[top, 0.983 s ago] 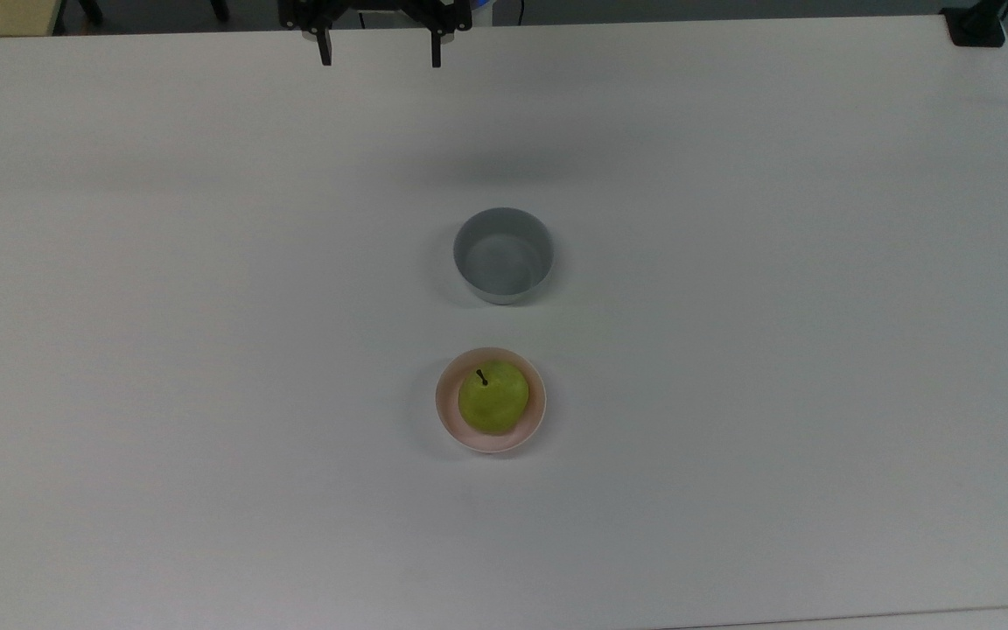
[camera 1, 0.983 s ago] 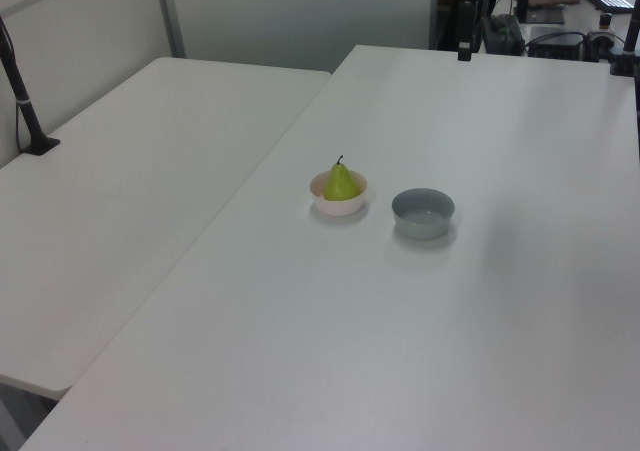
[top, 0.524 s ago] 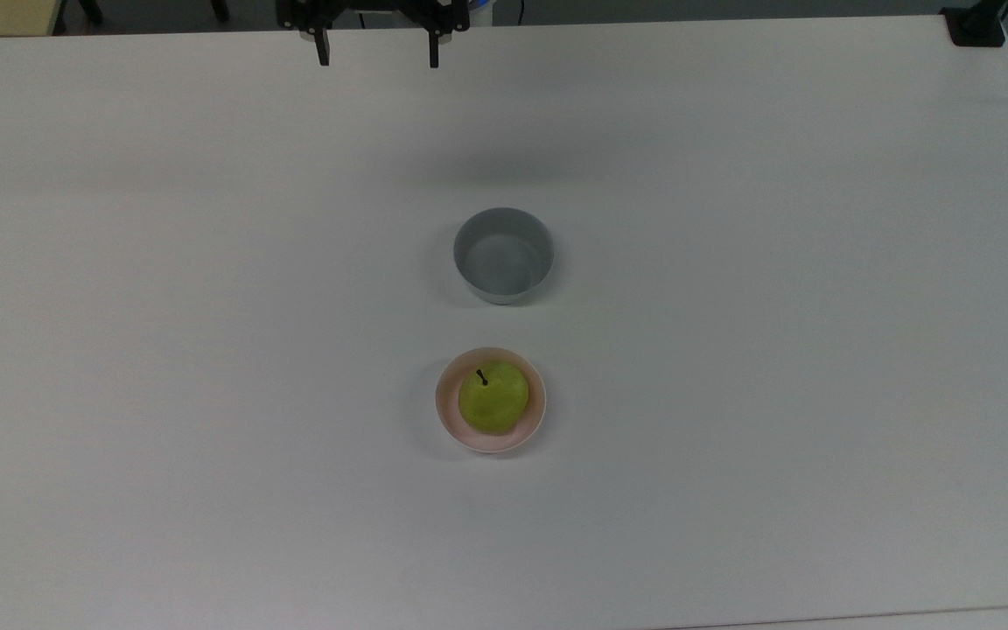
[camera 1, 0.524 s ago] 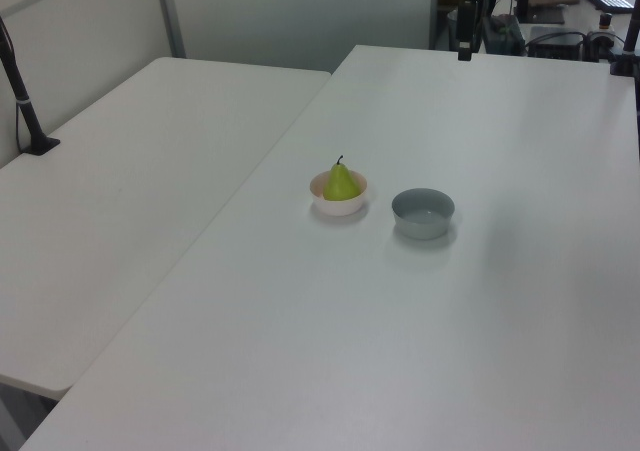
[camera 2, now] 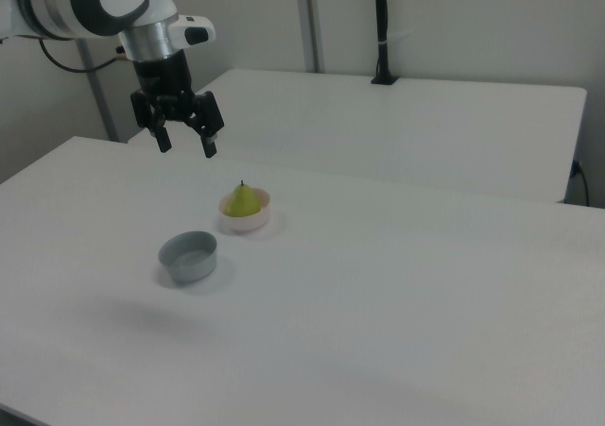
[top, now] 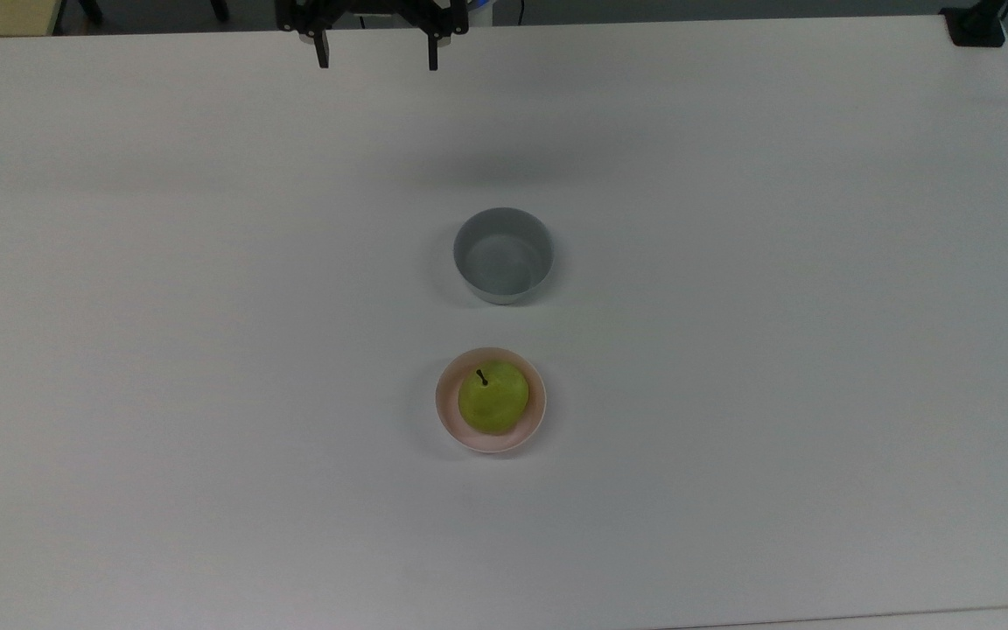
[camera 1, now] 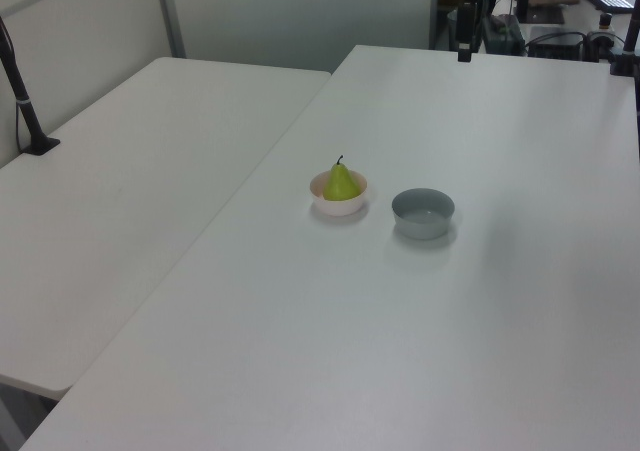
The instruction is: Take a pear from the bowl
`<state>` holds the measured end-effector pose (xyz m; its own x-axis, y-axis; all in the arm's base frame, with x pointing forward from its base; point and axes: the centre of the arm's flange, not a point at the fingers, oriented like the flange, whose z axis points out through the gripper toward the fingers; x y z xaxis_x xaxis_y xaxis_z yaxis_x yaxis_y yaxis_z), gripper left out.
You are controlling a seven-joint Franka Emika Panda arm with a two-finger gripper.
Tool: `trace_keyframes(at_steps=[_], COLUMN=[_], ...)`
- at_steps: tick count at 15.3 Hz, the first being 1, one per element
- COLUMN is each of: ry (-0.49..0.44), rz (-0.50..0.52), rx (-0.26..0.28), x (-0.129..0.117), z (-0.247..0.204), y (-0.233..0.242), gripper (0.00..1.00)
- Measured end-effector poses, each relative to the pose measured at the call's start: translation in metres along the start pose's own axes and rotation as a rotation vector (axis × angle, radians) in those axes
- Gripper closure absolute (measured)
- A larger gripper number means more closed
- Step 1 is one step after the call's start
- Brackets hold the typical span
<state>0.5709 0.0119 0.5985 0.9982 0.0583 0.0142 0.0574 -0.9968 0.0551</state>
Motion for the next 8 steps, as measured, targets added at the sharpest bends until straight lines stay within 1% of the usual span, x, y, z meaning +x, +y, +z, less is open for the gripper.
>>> trace_keyframes(at_steps=[5,8], ry=[-0.009,-0.007], rz=[-0.001,-0.012], rx=[0.001,0.005], x=[0.002,0.014], z=[0.005,0.021], y=[-0.001,-0.007], gripper=[0.00,0.00])
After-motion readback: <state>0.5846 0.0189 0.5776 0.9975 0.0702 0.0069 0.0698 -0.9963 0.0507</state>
